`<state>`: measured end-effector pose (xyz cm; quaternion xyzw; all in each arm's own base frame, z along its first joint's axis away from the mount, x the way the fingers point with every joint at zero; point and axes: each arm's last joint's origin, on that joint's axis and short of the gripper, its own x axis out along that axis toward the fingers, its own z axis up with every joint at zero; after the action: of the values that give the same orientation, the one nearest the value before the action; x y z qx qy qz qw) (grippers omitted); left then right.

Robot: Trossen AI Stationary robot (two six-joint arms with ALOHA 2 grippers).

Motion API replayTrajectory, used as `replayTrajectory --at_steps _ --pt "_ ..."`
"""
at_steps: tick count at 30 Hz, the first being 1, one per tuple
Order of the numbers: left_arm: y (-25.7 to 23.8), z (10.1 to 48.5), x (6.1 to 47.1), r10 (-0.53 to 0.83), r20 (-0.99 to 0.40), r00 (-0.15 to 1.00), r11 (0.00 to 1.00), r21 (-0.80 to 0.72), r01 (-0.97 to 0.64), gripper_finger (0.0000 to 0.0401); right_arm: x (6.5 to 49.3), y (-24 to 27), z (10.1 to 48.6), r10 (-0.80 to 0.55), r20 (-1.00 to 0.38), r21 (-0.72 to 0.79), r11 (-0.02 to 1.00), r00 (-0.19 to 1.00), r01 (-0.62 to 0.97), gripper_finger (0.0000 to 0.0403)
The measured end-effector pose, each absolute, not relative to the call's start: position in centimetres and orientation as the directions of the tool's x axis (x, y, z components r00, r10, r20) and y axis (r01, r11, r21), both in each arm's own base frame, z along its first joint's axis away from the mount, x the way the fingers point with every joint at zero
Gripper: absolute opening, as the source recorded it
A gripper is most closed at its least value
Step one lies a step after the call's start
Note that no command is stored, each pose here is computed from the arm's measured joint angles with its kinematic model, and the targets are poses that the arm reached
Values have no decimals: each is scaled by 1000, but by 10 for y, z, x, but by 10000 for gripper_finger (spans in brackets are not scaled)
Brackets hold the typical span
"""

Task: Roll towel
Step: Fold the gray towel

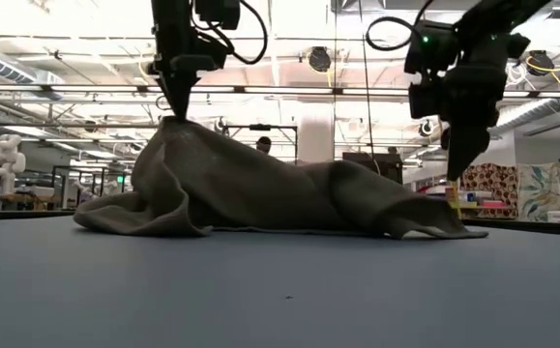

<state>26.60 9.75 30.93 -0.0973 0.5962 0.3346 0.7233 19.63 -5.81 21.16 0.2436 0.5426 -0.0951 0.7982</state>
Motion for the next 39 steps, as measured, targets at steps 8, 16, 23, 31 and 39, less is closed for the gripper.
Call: replayTrajectory --at_steps 8,16,23,31,39 --pt "98 309 265 366 -929 55 752 260 -606 0 184 -54 181 69 -930 233 871 362 432 236" --pt "98 309 265 367 -928 55 726 250 -641 0 172 -53 152 -7 -939 185 832 344 523 235" --pt "98 309 265 367 -928 56 726 249 -641 0 172 -53 147 -27 -944 217 698 328 682 234" --pt "98 309 265 367 -929 56 721 245 -648 3 175 -55 135 -31 -966 182 622 256 762 167" --pt "97 309 265 354 -933 61 698 220 -681 11 177 -55 135 -17 -961 217 572 276 791 25"
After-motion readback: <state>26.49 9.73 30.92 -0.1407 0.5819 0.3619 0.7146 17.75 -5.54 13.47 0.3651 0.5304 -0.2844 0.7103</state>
